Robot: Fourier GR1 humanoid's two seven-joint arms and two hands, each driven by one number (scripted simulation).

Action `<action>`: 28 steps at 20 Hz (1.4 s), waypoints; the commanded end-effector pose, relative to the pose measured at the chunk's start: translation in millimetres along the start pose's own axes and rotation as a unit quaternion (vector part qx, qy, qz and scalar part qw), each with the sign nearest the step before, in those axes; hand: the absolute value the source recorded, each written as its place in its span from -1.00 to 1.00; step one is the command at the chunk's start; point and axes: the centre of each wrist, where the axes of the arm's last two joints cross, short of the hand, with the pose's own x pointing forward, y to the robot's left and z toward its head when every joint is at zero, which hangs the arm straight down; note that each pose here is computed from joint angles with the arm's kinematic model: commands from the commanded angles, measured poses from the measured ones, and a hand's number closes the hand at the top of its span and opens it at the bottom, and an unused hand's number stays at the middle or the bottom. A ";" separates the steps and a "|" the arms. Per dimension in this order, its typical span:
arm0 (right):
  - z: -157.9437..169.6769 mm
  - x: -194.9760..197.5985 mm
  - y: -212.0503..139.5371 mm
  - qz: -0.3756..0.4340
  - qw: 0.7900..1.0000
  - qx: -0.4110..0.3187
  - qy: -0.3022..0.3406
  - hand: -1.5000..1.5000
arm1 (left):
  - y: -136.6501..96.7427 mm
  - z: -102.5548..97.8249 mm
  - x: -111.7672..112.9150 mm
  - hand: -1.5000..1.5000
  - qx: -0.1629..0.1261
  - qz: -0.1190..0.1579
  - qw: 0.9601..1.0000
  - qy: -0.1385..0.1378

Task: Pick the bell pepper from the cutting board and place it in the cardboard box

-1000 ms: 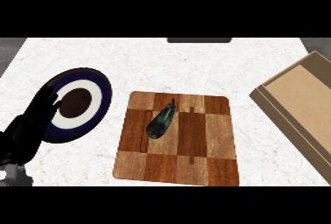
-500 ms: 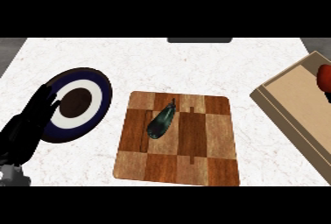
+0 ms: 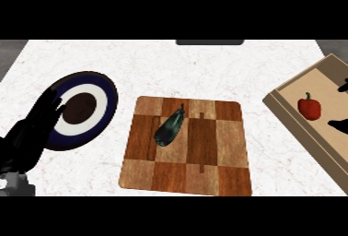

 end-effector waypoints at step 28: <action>57.6 -187.2 -87.0 -0.390 0.907 -0.162 -0.017 -1.00 | 9.3 -12.0 -7.9 0.00 0.003 0.008 1.000 0.001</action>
